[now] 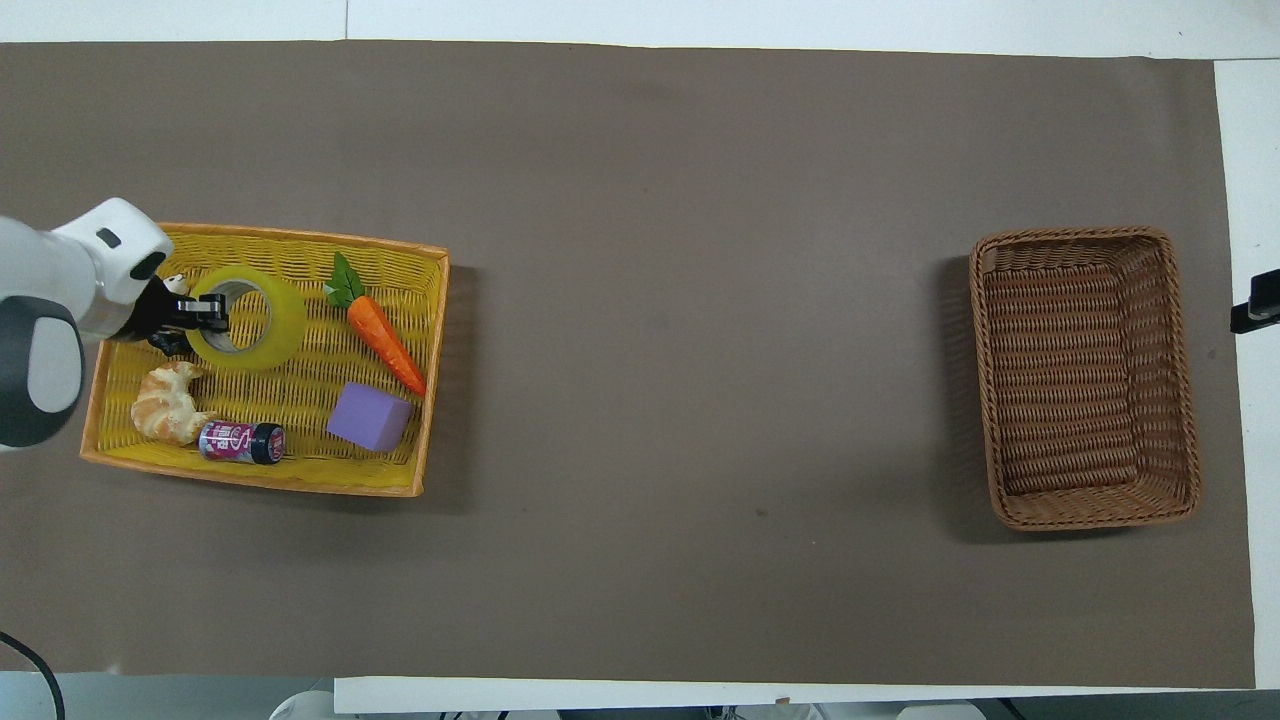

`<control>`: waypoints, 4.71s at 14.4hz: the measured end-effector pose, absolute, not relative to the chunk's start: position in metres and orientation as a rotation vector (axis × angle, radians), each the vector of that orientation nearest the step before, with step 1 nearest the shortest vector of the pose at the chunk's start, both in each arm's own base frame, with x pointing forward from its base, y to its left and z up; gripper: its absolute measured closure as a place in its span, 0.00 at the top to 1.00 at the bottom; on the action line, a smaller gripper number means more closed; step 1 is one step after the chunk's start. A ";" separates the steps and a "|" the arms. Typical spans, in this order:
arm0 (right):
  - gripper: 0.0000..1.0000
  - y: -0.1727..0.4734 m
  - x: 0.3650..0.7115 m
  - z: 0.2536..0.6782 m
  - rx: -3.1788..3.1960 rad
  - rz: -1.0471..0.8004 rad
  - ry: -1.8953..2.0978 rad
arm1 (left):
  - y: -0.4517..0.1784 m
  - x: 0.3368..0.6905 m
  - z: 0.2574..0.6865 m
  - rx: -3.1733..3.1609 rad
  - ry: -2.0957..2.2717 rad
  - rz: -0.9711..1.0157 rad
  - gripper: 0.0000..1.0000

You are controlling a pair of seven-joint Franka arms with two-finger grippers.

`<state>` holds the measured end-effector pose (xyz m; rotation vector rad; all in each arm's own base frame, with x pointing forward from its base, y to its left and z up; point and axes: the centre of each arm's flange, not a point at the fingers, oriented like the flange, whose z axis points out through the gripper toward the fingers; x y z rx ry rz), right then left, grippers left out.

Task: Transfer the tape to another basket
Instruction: 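Lift the tape with the left gripper while the right gripper approaches, then grasp the tape rim with the right gripper beside the left gripper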

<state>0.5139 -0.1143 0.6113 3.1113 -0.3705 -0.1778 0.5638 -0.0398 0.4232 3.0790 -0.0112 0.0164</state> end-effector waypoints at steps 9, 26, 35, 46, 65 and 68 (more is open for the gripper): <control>1.00 -0.114 0.514 0.611 3.111 -0.178 -0.370 | -0.351 0.482 0.504 2.750 0.217 -0.128 0.22; 1.00 0.020 0.519 0.606 3.613 -0.249 0.092 | -0.407 0.455 0.527 2.616 0.275 -0.132 0.22; 1.00 0.063 0.531 0.544 4.016 -0.231 -0.204 | -0.408 0.452 0.525 2.643 0.256 -0.138 0.22; 1.00 0.154 0.526 0.512 4.096 -0.286 -0.185 | -0.407 0.453 0.524 2.660 0.244 -0.123 0.22; 1.00 0.194 0.515 0.499 4.089 -0.285 -0.133 | -0.407 0.452 0.523 2.663 0.242 -0.123 0.22; 1.00 0.194 0.514 0.496 4.098 -0.296 -0.140 | -0.407 0.452 0.523 2.664 0.242 -0.124 0.22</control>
